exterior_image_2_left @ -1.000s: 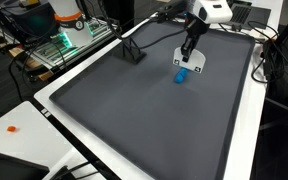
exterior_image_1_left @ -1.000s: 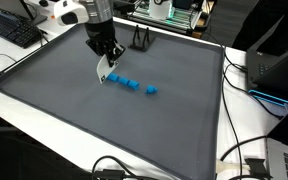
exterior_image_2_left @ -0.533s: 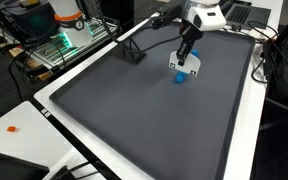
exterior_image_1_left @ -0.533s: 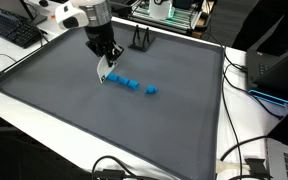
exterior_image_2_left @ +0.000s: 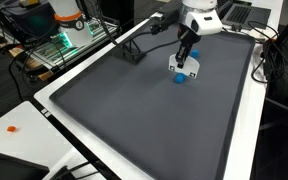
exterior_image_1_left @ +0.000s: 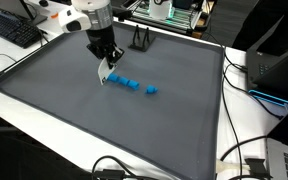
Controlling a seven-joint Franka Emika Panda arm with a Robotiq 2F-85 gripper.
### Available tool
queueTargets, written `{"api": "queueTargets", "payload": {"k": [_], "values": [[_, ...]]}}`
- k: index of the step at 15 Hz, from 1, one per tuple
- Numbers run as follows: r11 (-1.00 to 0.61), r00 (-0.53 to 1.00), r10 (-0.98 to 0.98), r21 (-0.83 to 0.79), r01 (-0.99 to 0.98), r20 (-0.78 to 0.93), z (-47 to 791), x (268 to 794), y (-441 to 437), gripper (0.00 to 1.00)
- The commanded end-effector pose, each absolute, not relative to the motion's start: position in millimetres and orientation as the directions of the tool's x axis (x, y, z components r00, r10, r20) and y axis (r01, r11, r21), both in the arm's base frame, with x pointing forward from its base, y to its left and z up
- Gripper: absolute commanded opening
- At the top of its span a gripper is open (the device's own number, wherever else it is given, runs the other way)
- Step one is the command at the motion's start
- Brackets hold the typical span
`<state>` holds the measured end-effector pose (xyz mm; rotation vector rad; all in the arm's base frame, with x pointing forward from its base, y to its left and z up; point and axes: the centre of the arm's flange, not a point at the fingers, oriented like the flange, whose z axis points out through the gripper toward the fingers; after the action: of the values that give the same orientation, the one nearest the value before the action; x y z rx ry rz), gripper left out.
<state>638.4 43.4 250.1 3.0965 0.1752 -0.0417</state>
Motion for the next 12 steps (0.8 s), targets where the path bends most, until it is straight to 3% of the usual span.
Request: {"api": "queueTargets", "payload": {"k": [1, 12], "values": [[-0.99, 0.991, 0.135, 0.037, 0.136, -0.024, 226, 628, 41, 0.01], [-0.987, 0.985, 0.155, 0.023, 0.157, -0.082, 203, 623, 50, 0.01]]}}
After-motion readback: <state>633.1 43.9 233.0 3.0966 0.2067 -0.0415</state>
